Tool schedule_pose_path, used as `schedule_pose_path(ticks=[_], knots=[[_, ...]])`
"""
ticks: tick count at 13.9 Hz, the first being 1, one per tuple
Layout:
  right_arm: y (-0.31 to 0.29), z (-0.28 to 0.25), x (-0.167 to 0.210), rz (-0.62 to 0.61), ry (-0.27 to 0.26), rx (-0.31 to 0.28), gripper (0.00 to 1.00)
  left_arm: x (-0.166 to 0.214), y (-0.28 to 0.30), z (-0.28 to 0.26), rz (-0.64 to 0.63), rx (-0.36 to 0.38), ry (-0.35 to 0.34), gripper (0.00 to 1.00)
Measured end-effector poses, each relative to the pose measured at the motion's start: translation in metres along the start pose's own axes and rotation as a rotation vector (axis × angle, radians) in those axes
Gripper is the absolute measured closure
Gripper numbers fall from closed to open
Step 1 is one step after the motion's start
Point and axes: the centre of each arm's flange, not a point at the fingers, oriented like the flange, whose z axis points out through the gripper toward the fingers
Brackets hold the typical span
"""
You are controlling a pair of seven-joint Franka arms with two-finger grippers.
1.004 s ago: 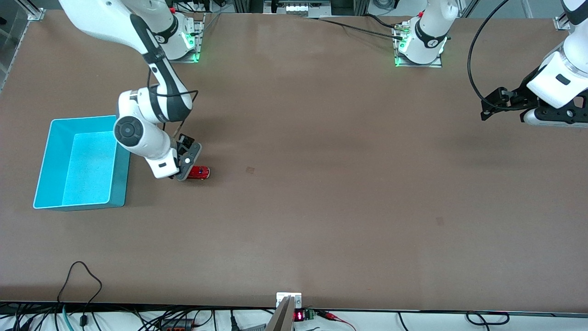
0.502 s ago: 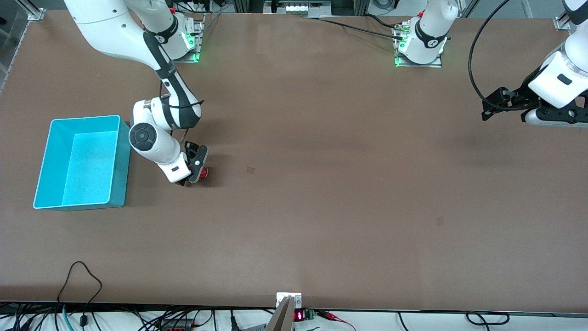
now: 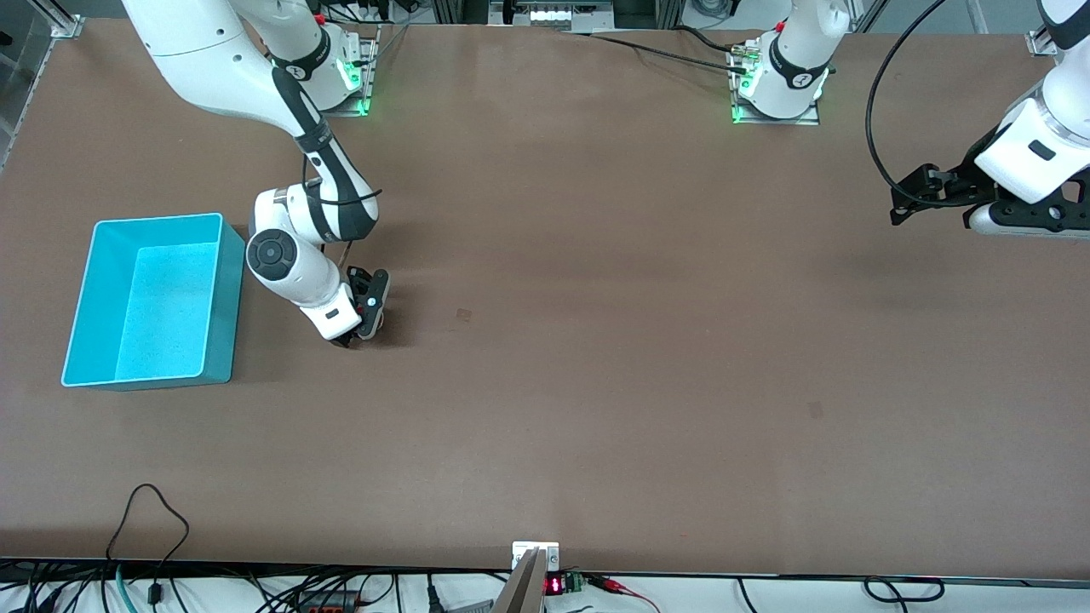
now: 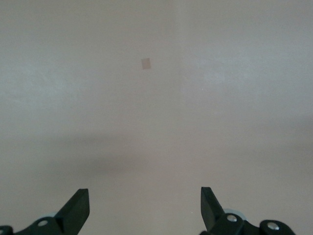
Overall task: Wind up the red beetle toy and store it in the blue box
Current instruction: 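Lower the right gripper and grasp the red toy car, then lift the car with the right gripper and carry it over the box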
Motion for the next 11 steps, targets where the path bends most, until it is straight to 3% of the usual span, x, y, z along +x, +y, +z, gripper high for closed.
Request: schedule_pose_path(ticks=[2, 3, 7, 11], knots=[[0.004, -0.008, 0.002, -0.001, 0.003, -0.004, 0.48, 0.0, 0.003, 0.0, 0.005, 0.0, 0.0, 0.0], [0.007, -0.014, 0.004, -0.002, 0.002, 0.002, 0.51, 0.0, 0.003, 0.0, 0.005, 0.0, 0.0, 0.0], [0.03, -0.071, -0.005, 0.033, 0.016, -0.013, 0.51, 0.0, 0.003, 0.0, 0.005, 0.0, 0.0, 0.0], [0.071, -0.153, -0.086, 0.2, 0.046, -0.065, 0.51, 0.0, 0.003, 0.0, 0.006, 0.0, 0.0, 0.0]])
